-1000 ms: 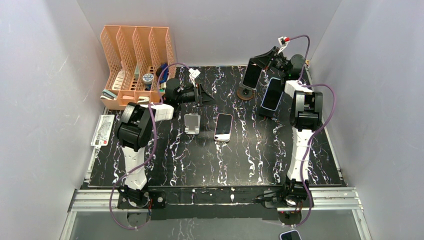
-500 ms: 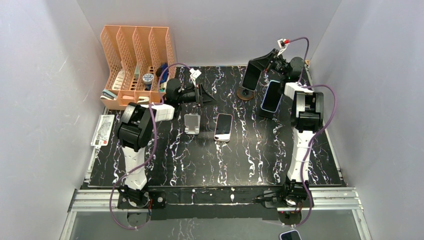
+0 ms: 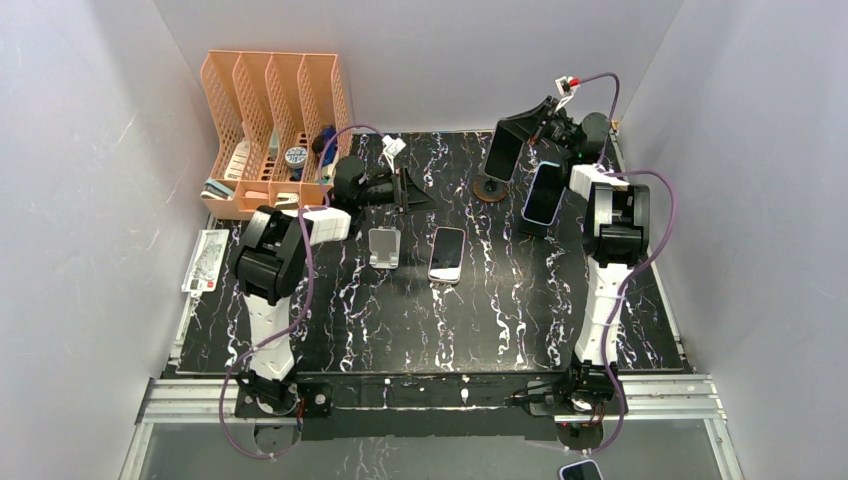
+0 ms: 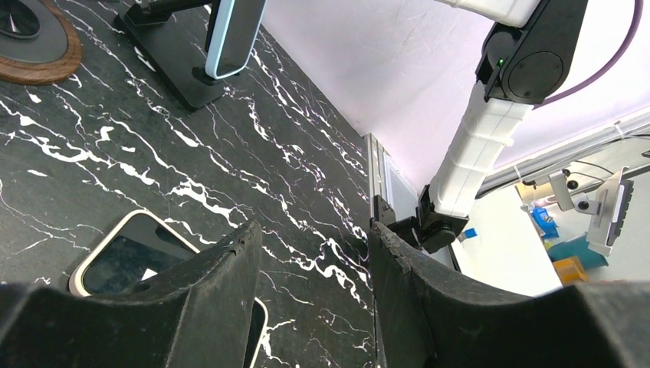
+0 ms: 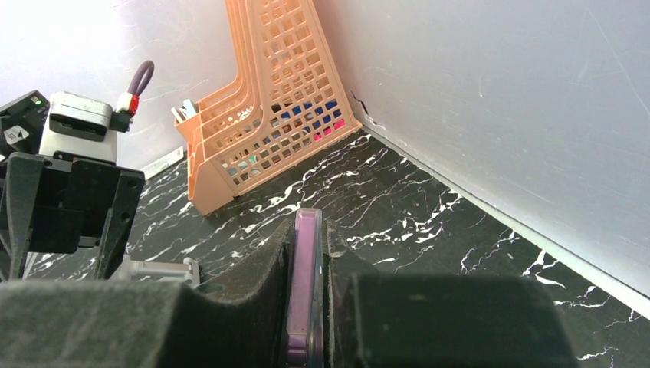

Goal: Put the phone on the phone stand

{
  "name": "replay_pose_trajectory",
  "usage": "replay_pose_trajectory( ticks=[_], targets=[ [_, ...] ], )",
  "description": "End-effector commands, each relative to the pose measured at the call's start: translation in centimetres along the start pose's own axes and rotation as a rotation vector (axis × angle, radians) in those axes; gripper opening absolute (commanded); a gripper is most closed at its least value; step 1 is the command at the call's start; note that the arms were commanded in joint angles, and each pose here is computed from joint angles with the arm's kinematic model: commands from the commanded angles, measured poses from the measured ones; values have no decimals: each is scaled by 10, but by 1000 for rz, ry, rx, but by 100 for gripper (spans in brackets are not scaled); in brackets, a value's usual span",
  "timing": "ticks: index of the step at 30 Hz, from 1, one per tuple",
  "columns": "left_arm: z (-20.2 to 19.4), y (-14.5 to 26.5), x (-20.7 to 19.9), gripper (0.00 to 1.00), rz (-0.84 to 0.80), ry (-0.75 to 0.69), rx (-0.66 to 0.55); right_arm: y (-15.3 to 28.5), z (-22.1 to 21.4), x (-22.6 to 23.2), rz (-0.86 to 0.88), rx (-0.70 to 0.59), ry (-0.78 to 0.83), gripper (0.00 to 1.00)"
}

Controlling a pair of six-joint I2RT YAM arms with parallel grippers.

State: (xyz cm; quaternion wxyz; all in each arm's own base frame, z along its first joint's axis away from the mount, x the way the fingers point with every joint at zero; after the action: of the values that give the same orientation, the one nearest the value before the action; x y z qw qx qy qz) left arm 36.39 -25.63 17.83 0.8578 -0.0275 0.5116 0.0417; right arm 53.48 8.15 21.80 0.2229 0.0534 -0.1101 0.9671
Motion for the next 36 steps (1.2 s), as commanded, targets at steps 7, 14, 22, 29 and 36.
replay_pose_trajectory(
  ticks=[7,14,22,29,36],
  targets=[
    [40,-14,-24,51,-46,-126,-71,-2,89,29,38,-108,203,1],
    [79,-44,16,50,-16,-96,-60,6,122,43,32,-163,264,1],
    [106,-79,88,50,148,-99,6,37,163,68,-21,-242,371,1],
    [114,-101,104,58,136,-120,-30,55,179,85,-23,-275,407,1],
    [101,-123,94,62,14,-121,-5,58,174,84,-25,-264,402,1]
  ],
)
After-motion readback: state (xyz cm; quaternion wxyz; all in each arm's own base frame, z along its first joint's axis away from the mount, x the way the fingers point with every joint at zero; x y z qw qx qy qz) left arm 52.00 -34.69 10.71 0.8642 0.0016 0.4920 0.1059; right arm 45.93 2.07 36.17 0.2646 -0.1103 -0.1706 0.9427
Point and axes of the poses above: each gripper's point midway between its finger pads, its own y axis back along the fingers, its own x axis along the line the jaws close on, z = x × y, the point moved 8 cm from there along y, back along the fingers, and after that the axes turned 12 degrees about y, right-handed, at the moved point
